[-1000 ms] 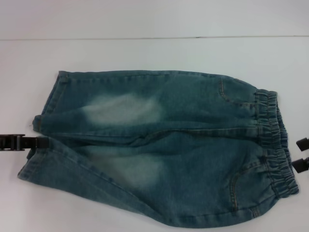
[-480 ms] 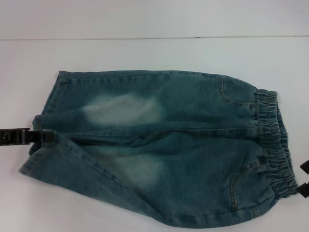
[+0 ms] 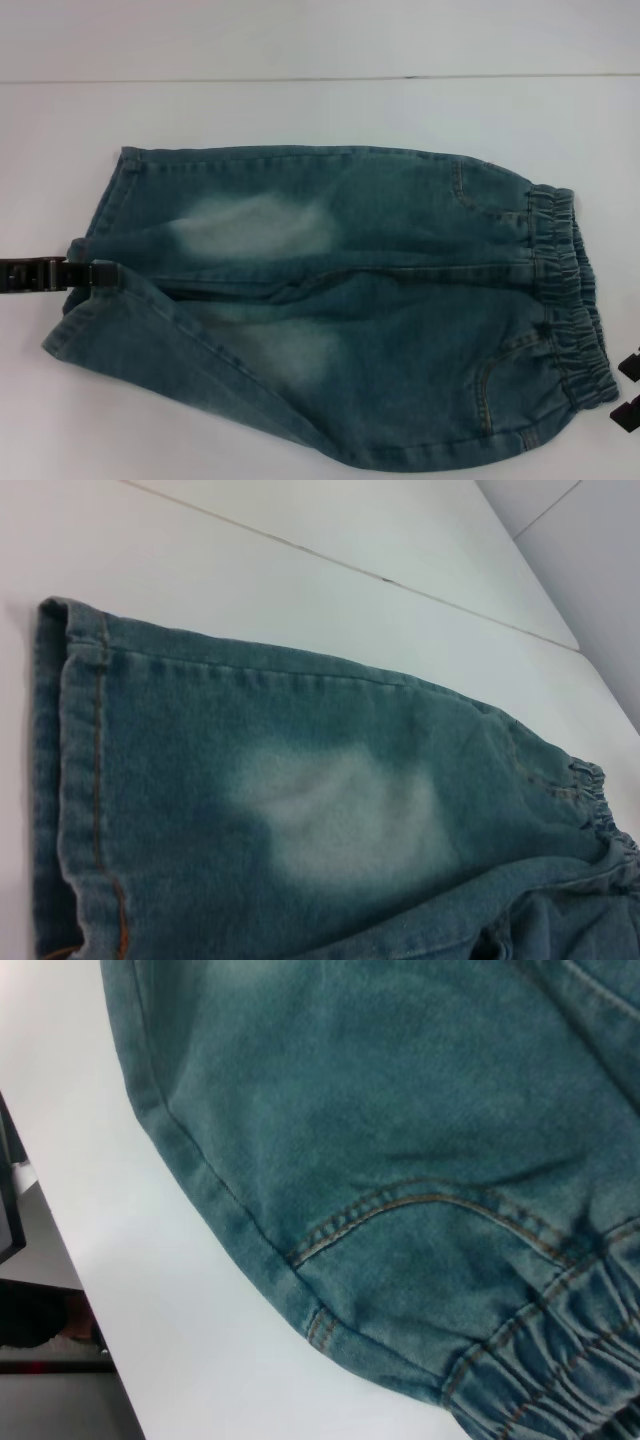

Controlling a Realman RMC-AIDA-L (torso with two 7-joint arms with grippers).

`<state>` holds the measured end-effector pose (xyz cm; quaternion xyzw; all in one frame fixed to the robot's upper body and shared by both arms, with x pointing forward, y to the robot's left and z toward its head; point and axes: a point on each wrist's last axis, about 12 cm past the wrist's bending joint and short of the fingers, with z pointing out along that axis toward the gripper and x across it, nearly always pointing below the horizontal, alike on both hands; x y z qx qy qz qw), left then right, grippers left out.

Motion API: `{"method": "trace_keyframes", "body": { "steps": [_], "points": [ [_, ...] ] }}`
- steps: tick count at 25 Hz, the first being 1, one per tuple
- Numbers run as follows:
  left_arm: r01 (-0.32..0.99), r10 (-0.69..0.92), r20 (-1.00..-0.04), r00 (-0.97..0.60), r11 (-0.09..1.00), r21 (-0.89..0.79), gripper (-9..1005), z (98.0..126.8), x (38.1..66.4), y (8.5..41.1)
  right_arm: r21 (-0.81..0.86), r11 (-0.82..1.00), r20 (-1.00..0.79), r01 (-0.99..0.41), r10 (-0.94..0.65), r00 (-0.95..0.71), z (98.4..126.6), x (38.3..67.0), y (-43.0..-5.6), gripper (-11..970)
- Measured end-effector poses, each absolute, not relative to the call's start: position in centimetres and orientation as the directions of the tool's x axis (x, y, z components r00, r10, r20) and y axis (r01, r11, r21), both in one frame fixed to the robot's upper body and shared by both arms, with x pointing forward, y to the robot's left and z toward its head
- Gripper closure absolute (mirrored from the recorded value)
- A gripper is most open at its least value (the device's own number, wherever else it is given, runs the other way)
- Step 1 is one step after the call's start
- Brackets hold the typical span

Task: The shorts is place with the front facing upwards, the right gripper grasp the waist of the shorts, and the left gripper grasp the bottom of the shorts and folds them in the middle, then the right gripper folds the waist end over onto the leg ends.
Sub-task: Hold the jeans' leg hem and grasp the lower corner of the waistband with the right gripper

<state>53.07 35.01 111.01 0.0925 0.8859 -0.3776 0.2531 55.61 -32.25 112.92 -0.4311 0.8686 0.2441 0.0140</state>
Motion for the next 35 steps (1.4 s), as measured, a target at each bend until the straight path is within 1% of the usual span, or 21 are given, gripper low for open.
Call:
{"method": "trace_keyframes", "body": {
  "steps": [18,24,35],
  "points": [
    [0.357,-0.027,-0.523,-0.852,0.701,-0.617,968,111.1,53.3,35.0,0.406,0.516,-0.187,-0.754,-0.761,-0.622,111.9,55.6,-31.5,68],
    [0.357,-0.026,-0.522,-0.852,0.700,-0.619,968,111.0,53.3,34.9,0.399,0.522,-0.190,-0.754,-0.757,-0.625,112.1,55.7,-31.8,67],
    [0.358,-0.026,-0.522,-0.853,0.700,-0.619,968,111.0,53.2,34.9,0.406,0.495,-0.202,-0.769,-0.771,-0.603,111.9,55.7,-30.8,68]
  ]
}}
